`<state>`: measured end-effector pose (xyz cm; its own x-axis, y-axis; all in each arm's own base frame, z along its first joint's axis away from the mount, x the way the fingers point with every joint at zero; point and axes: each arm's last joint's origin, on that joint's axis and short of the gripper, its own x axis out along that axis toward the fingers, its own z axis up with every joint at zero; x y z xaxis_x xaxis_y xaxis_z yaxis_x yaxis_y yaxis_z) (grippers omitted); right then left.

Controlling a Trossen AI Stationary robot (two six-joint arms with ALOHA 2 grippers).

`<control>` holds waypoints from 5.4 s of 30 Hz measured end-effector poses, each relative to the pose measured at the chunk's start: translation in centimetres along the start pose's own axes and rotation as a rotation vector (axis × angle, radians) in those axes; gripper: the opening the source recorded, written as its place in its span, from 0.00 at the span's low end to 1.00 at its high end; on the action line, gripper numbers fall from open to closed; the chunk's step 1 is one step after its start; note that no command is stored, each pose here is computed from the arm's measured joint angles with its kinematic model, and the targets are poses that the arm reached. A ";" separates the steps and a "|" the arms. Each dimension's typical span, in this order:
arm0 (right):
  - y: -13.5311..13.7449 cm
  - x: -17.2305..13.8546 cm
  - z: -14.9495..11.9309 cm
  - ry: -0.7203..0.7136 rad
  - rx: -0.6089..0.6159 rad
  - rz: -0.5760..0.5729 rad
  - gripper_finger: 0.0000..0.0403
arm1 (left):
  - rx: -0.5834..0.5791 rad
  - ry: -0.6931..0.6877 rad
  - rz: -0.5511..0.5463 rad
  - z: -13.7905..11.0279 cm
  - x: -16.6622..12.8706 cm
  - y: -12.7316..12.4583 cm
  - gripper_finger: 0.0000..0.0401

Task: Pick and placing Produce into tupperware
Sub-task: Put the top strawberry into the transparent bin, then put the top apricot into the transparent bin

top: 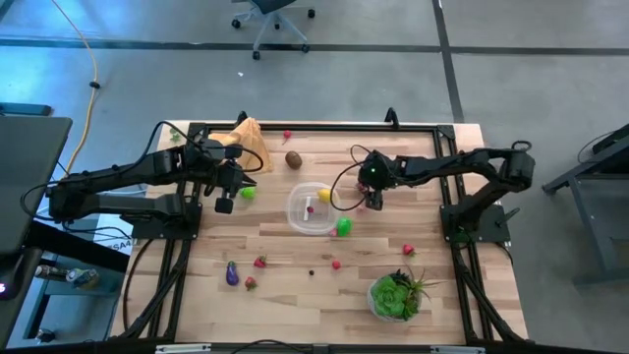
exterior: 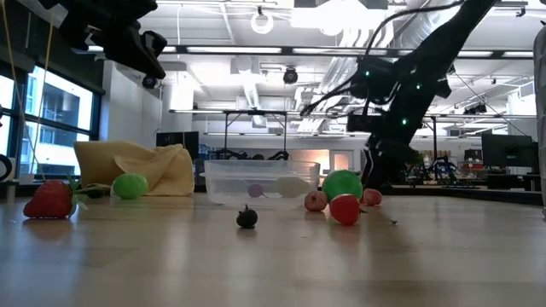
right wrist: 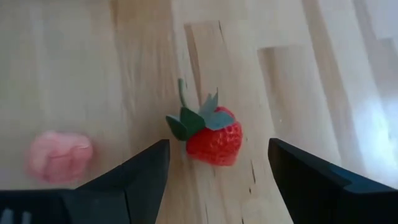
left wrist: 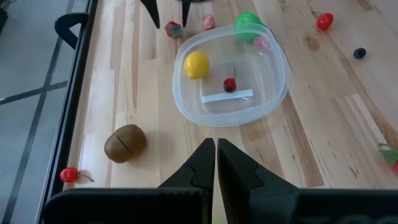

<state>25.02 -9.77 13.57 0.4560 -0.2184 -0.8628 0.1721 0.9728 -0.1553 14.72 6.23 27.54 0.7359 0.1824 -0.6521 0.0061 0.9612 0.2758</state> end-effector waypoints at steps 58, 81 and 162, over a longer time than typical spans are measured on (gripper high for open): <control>1.9 -7.1 9.9 -0.418 0.050 0.148 0.33 | 0.000 0.000 0.000 0.0 0.0 0.0 0.02; 7.1 2.1 11.4 -0.133 -0.009 0.298 0.33 | 0.000 0.000 0.000 0.0 0.0 0.0 0.02; 6.1 -2.5 -2.8 -0.208 0.237 0.078 0.60 | 0.000 0.000 0.000 0.0 0.0 0.0 0.02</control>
<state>22.47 -3.09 13.40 0.6403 -0.1790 -0.7470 0.3171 0.9474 0.0447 14.71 6.23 27.54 0.7358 0.1825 -0.6522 0.0059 0.9612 0.2757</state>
